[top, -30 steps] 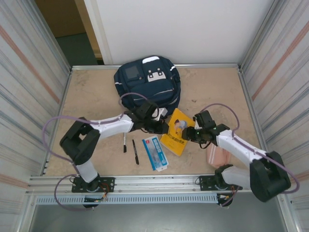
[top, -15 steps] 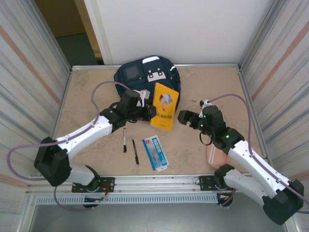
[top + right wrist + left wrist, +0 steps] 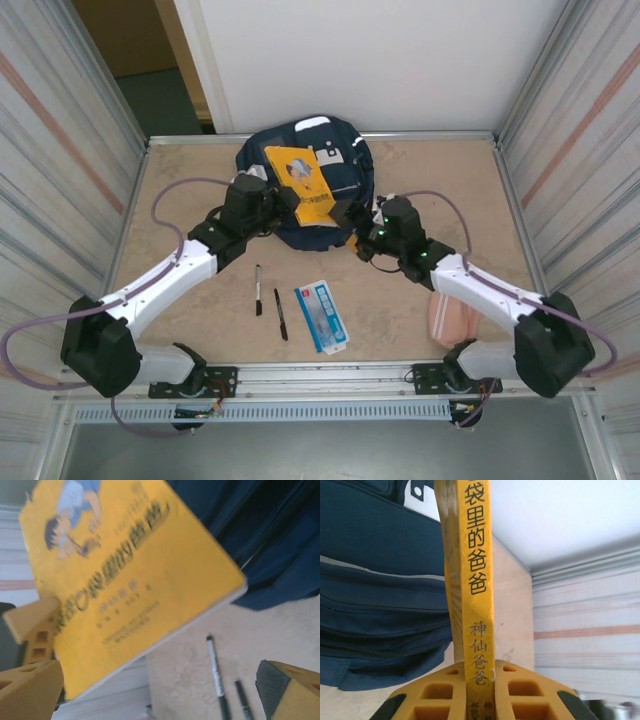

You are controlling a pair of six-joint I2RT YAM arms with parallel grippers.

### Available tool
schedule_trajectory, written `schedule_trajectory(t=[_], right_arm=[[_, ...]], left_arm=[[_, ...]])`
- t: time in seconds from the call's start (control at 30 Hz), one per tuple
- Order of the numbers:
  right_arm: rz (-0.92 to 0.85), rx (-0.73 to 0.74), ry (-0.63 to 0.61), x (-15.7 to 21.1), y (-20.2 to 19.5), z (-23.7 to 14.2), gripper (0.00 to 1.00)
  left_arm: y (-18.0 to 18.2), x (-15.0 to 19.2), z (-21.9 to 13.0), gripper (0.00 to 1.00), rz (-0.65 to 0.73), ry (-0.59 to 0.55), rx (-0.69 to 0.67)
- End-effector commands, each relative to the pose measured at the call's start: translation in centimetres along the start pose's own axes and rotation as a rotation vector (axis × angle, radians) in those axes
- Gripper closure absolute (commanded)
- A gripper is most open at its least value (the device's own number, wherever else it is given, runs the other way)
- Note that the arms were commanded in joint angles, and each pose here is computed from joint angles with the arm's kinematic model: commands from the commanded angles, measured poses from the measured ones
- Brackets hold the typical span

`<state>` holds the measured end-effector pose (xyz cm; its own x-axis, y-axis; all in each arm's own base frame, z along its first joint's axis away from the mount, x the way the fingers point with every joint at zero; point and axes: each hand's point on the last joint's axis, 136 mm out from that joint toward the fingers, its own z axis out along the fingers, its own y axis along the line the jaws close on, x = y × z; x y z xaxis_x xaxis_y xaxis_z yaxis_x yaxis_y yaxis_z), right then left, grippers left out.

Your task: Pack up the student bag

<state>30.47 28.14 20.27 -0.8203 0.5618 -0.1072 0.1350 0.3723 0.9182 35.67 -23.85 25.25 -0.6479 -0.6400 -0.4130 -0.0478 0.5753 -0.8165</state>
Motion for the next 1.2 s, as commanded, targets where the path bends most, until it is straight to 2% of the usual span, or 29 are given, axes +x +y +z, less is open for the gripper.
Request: schedule_trajectory(t=[0.0,0.17,0.27,0.37,0.43,0.53,0.7,0.77,0.9,0.97,1.07,1.17], right_arm=[[0.086,-0.072,0.039,0.3,3.2,1.4,0.01],[0.139,-0.12,0.011,-0.7,3.1,3.2,0.0],[0.161,-0.133,-0.011,-1.4,3.4,3.7,0.05],[0.23,-0.205,-0.026,-2.0,4.2,4.2,0.24],[0.279,-0.254,-0.023,-2.2,4.7,4.7,0.33],[0.288,-0.299,-0.044,-2.6,5.2,5.0,0.58],[0.278,-0.264,-0.097,-3.2,4.6,5.1,0.94],[0.255,-0.255,-0.101,-3.2,4.6,5.0,0.98],[0.199,-0.237,-0.131,-3.5,5.0,4.3,1.0],[0.155,-0.23,-0.146,-3.9,5.4,3.7,1.0],[0.087,-0.216,-0.174,-4.5,5.8,2.4,0.99],[0.032,-0.177,-0.215,-5.3,5.6,0.7,0.99]], left_arm=[[-3.7,-2.9,-2.7,1.0,-0.14,-0.118,0.165],[-3.1,-2.9,-3.8,1.0,-0.241,-0.151,0.225],[-2.3,-2.5,-3.9,1.0,-0.276,-0.144,0.226],[-1.9,-1.8,-3.5,1.0,-0.305,-0.119,0.228],[-2.0,-1.5,-3.5,1.0,-0.298,-0.102,0.232],[-1.4,-1.1,-3.2,1.0,-0.299,-0.09,0.214],[1.3,-0.7,-2.7,1.0,-0.35,-0.105,0.144],[2.3,-0.7,-2.6,1.0,-0.374,-0.12,0.121],[3.2,-0.6,-2.6,0.75,-0.39,-0.129,0.121],[3.8,-0.6,-2.6,0.64,-0.346,-0.137,0.101],[4.9,-0.5,-2.5,0.58,-0.199,-0.131,0.032],[4.8,0.2,-2.7,0.51,0.18,-0.111,-0.054]])
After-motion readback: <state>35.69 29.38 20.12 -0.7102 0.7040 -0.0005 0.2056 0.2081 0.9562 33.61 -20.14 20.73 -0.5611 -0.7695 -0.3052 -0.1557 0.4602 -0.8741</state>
